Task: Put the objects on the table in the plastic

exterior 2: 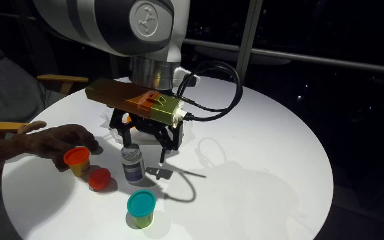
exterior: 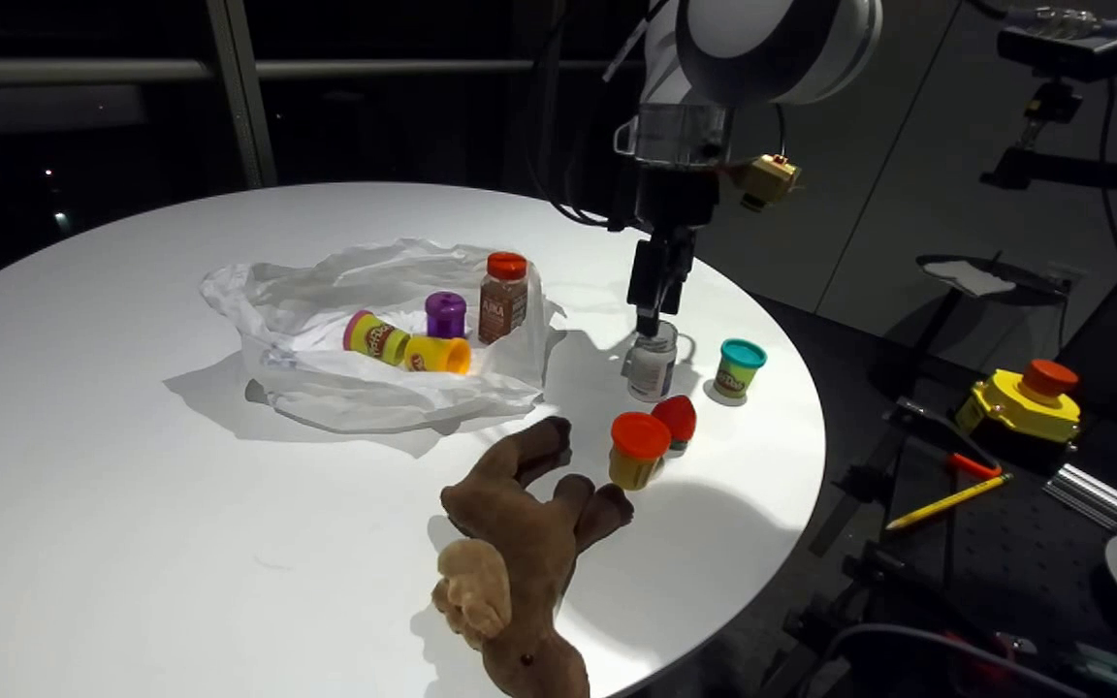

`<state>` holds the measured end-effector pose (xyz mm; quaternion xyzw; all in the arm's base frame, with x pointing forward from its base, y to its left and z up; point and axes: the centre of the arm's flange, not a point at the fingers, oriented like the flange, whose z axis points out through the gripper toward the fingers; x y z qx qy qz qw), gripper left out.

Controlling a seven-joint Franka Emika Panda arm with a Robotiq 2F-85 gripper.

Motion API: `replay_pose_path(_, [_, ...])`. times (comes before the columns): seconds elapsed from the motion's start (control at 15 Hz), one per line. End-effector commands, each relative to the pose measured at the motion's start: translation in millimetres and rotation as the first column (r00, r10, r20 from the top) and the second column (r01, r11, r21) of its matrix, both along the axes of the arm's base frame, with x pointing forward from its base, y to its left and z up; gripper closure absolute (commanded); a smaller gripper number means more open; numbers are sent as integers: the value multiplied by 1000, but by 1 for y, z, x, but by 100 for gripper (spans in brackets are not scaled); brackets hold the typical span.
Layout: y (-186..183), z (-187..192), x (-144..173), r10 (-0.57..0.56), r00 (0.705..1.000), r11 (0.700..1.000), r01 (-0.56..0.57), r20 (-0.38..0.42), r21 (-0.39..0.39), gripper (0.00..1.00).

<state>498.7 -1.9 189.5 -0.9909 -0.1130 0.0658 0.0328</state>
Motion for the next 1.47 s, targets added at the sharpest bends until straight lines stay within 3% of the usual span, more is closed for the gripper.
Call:
replay_pose_path(0.0, [11, 21, -7, -9, 997, 1000, 7, 77, 20, 0])
replay_pose_path(0.4, [30, 41, -19, -4, 995, 1000, 5, 96, -15, 0])
replay_pose_path(0.73, [28, 25, -30, -10, 999, 1000, 11, 49, -22, 0])
replay_pose_path(1.2, [19, 6, -23, 42, 996, 994, -33, 80, -102, 0])
replay_pose_path(1.4, [15, -2, -22, 64, 997, 993, -58, 49, -107, 0])
